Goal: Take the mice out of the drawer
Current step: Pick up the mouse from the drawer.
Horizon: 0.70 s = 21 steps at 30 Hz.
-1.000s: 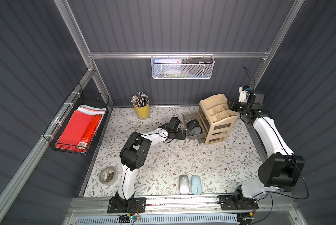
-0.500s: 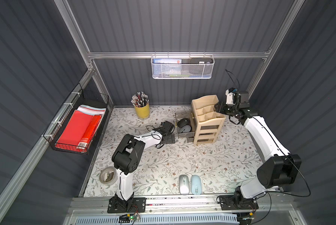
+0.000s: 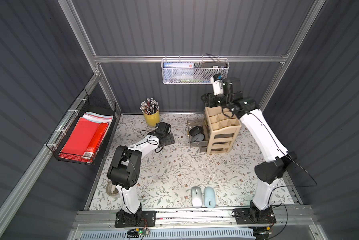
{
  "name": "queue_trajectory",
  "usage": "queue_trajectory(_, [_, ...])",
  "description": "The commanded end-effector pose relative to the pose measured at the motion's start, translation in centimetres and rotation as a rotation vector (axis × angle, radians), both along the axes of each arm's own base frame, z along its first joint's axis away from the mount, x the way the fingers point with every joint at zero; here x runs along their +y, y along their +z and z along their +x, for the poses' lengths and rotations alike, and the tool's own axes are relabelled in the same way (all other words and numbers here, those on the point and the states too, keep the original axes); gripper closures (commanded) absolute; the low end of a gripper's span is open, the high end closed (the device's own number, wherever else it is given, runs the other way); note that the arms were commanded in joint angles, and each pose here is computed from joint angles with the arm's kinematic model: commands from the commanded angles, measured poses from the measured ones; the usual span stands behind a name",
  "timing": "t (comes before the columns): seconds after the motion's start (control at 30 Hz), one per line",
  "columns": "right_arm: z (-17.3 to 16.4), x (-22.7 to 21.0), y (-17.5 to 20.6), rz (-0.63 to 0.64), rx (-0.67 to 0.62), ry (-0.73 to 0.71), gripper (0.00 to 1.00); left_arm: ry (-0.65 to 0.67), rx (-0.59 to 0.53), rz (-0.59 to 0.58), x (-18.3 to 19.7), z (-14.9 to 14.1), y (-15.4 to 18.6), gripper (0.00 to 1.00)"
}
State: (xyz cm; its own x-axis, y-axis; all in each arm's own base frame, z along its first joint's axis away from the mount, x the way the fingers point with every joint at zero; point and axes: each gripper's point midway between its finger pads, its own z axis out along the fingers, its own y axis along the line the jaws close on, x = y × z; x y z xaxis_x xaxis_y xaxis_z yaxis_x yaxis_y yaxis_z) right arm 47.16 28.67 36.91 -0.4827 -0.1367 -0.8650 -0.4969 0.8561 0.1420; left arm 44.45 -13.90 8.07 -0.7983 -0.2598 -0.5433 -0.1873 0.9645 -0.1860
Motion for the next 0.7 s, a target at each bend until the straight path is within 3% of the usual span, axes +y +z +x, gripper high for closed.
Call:
queue_trajectory(0.0, [-0.8,3.8,-7.3,-0.095,0.169,0.097,0.32,-0.062,-0.043,-0.071,-2.2,1.3,1.8,0.01])
queue_trajectory(0.23, [-0.3,4.9,-13.0,-0.192,0.288,0.082,0.37,-0.069,-0.061,-0.076,-2.4,1.7,2.2,0.01])
queue_trajectory(0.53, [-3.5,0.3,-18.9,-0.448,0.383,-0.053,0.45,-0.068,-0.065,-0.051,-1.9,1.3,2.2,0.01])
queue_trajectory(0.67, [-4.9,-0.4,-20.8,-0.503,0.441,-0.027,0.45,-0.065,-0.073,-0.043,-1.8,1.5,2.1,0.01])
